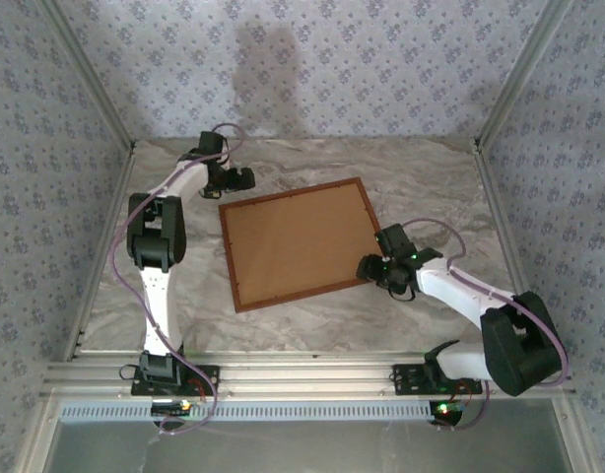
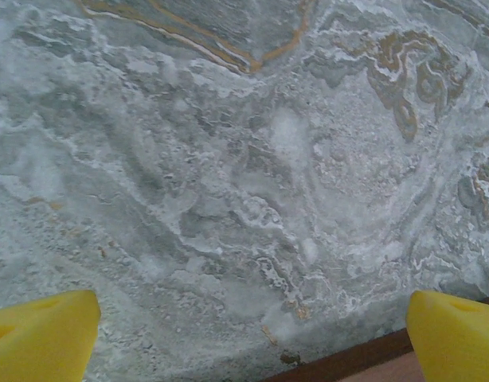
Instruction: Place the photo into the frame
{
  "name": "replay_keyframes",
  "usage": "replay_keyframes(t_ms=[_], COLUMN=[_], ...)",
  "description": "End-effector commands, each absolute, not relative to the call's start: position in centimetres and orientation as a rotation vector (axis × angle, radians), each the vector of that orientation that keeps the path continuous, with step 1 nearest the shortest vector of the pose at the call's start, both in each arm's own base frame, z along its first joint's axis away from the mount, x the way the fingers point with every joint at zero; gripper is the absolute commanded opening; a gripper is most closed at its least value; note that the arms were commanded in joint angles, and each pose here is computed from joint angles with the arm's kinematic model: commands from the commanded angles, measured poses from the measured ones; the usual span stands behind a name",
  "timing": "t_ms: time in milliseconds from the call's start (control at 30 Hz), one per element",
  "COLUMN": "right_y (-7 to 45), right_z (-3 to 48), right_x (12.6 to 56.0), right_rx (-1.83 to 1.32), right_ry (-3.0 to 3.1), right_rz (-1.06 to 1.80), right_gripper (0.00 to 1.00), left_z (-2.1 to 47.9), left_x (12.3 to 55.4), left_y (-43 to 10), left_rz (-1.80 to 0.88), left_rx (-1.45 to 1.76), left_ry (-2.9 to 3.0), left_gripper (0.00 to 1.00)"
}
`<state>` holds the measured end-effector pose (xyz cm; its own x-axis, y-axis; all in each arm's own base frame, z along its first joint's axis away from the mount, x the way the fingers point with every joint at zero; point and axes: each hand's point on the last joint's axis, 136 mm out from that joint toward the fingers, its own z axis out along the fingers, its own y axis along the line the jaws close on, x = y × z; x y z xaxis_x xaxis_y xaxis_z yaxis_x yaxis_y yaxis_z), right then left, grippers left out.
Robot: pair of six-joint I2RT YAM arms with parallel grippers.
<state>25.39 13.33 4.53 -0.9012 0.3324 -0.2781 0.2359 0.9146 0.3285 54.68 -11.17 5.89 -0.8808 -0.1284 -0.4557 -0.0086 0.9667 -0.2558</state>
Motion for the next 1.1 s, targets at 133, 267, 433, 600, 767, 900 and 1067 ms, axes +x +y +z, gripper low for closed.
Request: replay_keyframes(t_ms=[133,267,433,600,767,900,1067], right_y=[14.7,15.4,15.6,15.0,15.8,16.3,16.1], right_z=[3.7,3.7,4.7,5.4,6.3,6.6,6.8], right_x=[26.6,27.9,30.4,33.4,36.1,38.0,40.8], right_rx=[0.581,0.576,0.499,0.486,0.390,0.345,0.250], right_ry=[2.688,2.652,2.635,2.584,2.594,2.600,2.619], right_rz=[0.507,0.546,0.548,0.573,0.572,0.569,0.454], right_gripper=[0.73,0.74,0.75,0.75,0.75,0.76,0.76], left_z=[5.2,4.4,4.1,4.6,4.5,4.8,4.8], left_x=[53.8,52.3,50.4,48.7,46.3,44.3,41.8], left_y=[-12.7,-13.0,-12.8,-13.2,-13.3,-13.5,-15.0], left_rz=[-0.452,-0.506,-0.509,-0.566,-0.586,-0.604,-0.703], left_rx=[-0.043,-0.051,-0.061,-0.104,-0.128,-0.143,-0.167], left_ry=[2.658,2.685,2.707,2.708,2.731,2.752,2.773], left_gripper=[0.97,0.96,0.95,0.94,0.93,0.93,0.92])
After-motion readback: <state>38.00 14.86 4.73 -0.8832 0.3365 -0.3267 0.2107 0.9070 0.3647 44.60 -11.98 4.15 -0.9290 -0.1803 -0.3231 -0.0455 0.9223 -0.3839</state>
